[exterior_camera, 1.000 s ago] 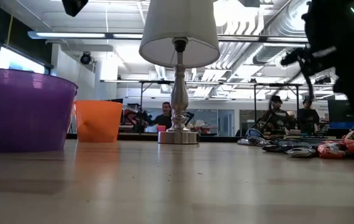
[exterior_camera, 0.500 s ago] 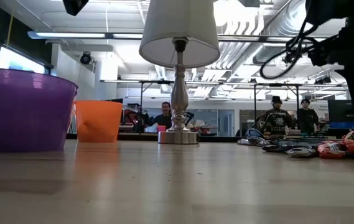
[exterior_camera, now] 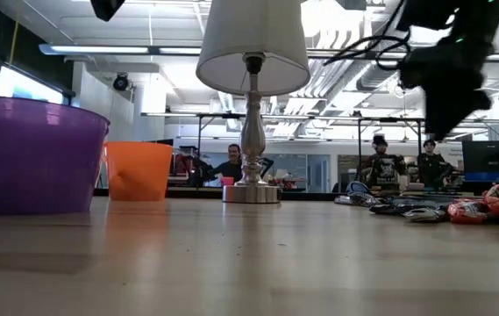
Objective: Sort candy
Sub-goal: Put the brown chocolate into the purple bucket
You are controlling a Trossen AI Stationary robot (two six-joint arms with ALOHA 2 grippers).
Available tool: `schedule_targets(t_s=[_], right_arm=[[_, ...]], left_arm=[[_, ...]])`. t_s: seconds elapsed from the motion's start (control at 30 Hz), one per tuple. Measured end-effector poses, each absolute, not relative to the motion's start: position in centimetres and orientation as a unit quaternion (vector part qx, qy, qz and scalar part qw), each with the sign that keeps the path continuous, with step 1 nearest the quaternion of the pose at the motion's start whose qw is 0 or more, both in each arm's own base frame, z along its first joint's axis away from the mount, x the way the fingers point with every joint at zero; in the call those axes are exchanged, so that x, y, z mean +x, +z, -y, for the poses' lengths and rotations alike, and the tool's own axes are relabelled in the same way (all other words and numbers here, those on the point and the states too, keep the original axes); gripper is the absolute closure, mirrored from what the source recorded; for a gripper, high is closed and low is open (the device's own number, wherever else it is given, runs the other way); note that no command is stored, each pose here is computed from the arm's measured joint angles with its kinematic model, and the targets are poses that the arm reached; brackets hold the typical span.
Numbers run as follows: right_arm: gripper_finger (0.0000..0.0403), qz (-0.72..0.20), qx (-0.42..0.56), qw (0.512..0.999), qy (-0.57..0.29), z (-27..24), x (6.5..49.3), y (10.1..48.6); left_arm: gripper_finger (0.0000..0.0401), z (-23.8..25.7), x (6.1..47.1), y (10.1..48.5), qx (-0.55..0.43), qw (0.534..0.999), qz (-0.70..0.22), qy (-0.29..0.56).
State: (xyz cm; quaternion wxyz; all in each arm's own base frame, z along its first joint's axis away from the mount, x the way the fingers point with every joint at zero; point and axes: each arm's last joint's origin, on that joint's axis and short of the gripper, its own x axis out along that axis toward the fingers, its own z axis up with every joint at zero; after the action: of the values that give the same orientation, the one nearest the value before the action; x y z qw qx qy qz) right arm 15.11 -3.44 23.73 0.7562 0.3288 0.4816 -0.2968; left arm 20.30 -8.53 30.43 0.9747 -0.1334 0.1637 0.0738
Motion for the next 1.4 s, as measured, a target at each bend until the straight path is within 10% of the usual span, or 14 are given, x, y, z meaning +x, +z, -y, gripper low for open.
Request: schedule_targets(t_s=[1.13,1.4], right_arm=[[0.0247,-0.557,0.347,0.673,-0.341,14.4,19.9,13.4],[0.0326,-0.557,0.350,0.668,-0.347,14.2,19.9,13.6]], left_arm=[[0.0272,8.3,19.9,29.4,-0.090,0.969,-0.214,0.082],[0.0272,8.3,19.8,29.3,-0.087,0.968,-0.220,0.084]])
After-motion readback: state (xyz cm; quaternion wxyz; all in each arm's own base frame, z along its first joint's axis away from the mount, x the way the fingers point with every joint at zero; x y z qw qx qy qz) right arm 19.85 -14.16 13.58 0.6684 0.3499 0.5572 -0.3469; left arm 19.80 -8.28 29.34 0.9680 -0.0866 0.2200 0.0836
